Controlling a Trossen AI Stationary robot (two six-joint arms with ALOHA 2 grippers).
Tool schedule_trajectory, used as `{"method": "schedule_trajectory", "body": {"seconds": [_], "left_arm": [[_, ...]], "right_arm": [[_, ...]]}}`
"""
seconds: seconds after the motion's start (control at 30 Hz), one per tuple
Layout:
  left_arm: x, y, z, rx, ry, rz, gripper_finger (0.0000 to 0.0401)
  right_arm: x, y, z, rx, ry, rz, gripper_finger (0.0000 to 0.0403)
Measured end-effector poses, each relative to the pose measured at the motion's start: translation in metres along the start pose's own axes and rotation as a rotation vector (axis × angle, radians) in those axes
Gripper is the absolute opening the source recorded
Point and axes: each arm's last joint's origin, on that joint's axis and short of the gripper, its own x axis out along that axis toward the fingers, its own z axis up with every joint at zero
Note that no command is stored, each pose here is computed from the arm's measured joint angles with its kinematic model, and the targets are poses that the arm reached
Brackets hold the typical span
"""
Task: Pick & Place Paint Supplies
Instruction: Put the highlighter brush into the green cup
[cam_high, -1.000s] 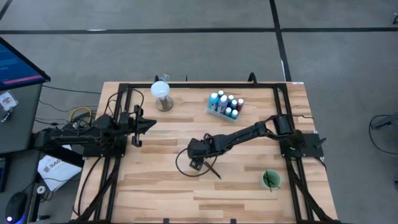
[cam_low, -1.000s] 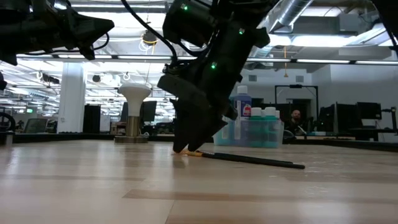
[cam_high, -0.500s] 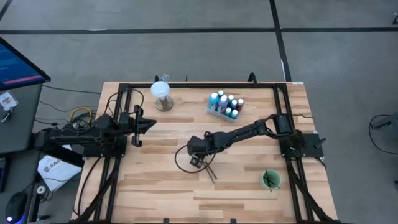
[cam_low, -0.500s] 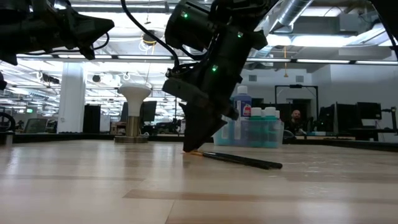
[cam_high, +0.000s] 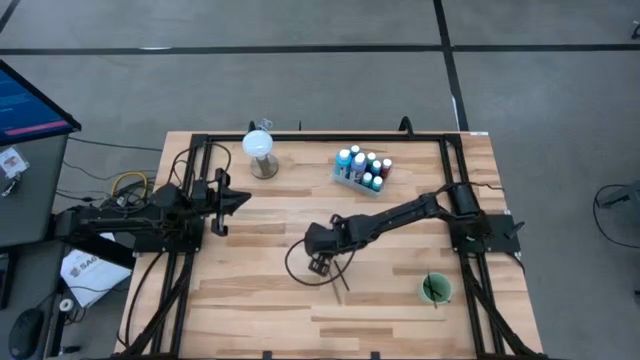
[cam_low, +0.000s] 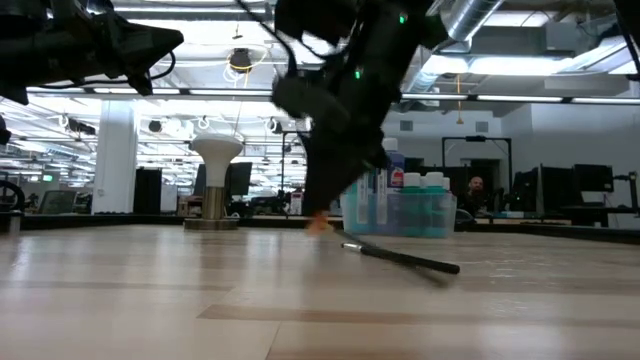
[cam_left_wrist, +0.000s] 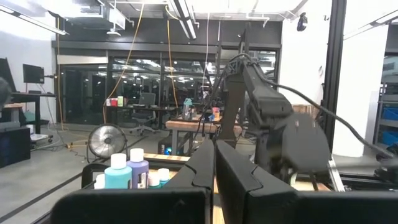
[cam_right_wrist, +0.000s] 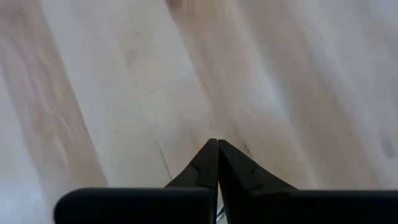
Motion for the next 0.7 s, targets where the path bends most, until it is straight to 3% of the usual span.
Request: {"method": "schedule_trajectory", "body": {"seconds": [0.37,0.7], "left_arm": [[0.0,0.0,0.0,0.0,-0.001,0.0,0.0002],[0.0,0.0,0.0,0.0,-0.001,0.0,0.0002]], "right_arm": [[-0.062,0.011,0.01,-0.022,-0.159,0.041,0.0],[-0.142,0.023,-0.009,-0.027,-0.196,0.13,0.0]]}}
